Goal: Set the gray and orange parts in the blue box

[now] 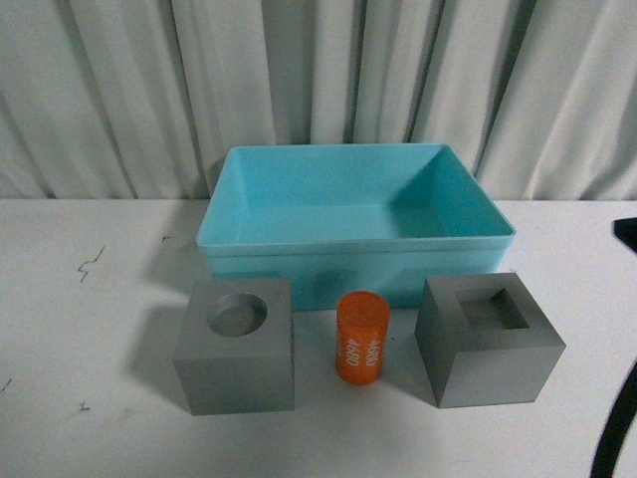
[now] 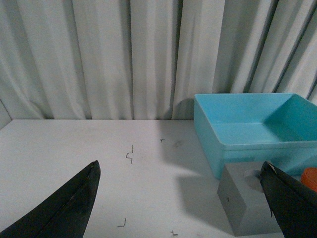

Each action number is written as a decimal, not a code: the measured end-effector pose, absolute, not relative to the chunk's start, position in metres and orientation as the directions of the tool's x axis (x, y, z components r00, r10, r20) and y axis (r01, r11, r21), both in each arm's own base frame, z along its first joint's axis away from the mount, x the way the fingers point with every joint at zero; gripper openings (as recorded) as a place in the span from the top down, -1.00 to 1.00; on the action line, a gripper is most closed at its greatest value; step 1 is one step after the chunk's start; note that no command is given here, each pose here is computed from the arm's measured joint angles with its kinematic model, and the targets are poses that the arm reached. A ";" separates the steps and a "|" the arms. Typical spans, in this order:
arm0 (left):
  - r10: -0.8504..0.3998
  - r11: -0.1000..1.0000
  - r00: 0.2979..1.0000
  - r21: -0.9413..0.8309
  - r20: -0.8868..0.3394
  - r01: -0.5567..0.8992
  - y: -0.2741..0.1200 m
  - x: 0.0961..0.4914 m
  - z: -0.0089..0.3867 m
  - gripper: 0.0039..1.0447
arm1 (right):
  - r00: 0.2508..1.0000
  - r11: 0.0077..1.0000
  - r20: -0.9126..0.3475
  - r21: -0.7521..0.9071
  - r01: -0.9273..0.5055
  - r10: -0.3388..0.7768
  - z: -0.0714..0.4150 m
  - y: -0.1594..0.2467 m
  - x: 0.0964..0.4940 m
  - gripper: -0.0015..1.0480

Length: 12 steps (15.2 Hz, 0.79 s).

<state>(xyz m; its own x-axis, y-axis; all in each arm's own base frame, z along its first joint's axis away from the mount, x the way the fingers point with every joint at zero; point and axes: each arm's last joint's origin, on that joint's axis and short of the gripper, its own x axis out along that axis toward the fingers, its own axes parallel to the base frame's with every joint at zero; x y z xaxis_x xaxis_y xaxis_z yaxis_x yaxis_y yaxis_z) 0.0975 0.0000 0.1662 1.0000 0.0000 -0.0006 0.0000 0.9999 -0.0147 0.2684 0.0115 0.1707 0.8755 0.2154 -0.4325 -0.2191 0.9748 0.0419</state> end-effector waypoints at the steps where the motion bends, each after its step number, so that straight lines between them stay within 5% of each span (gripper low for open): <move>1: 0.000 1.000 1.000 -0.015 -0.001 0.000 0.000 0.098 0.166 -0.88 | 0.856 0.972 -0.467 0.044 -0.230 0.223 0.159 0.019 0.279 -0.87; 12: 0.000 1.000 1.000 -0.015 -0.001 0.000 0.000 0.098 0.166 -0.88 | 0.770 0.981 -0.608 0.101 -0.168 0.194 0.093 0.056 0.325 -0.87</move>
